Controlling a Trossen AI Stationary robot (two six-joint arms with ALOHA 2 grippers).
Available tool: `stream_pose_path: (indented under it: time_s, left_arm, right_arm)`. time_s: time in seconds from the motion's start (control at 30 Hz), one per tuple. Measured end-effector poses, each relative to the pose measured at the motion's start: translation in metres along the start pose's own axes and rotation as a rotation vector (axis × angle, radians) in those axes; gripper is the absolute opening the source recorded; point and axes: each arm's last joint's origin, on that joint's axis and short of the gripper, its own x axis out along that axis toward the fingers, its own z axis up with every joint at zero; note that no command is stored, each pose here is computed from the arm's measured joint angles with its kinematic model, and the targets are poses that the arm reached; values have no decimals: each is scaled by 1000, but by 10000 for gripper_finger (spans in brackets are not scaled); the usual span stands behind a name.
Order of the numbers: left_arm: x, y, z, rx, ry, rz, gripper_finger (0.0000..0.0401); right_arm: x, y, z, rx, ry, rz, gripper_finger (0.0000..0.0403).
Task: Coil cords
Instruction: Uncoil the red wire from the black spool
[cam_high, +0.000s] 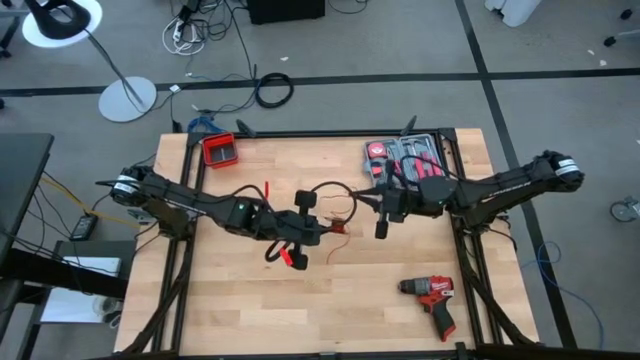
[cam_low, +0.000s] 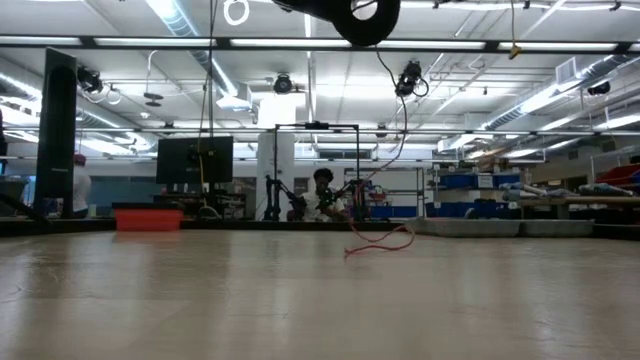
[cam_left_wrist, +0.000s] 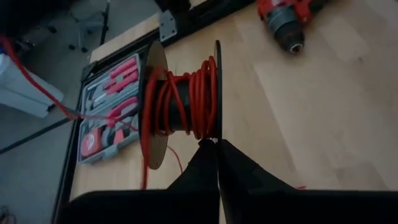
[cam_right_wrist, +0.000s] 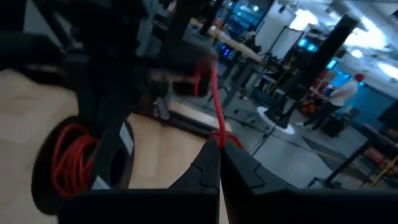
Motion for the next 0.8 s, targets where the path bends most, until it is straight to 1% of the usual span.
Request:
stream_pose_path:
  time_s: [0.13,0.23,0.4,0.47,0.63,0.8]
  left_arm:
    - [0,1,1,33,-13,-4,0]
    - [1,4,-2,36,13,8,0]
    - [1,2,-12,54,121,18,0]
    - [0,1,-17,48,172,16,0]
    - [-2,1,-24,27,247,42,0]
    - [-2,1,-24,31,244,47,0]
  right_arm:
    - [4,6,-4,4,2,67,0]
    - [3,8,-3,-4,10,79,0]
    - [-15,6,1,-32,61,43,0]
    - [-26,6,4,-41,72,49,0]
    - [-48,6,4,8,116,102,0]
    - [-56,9,-9,82,255,144,0]
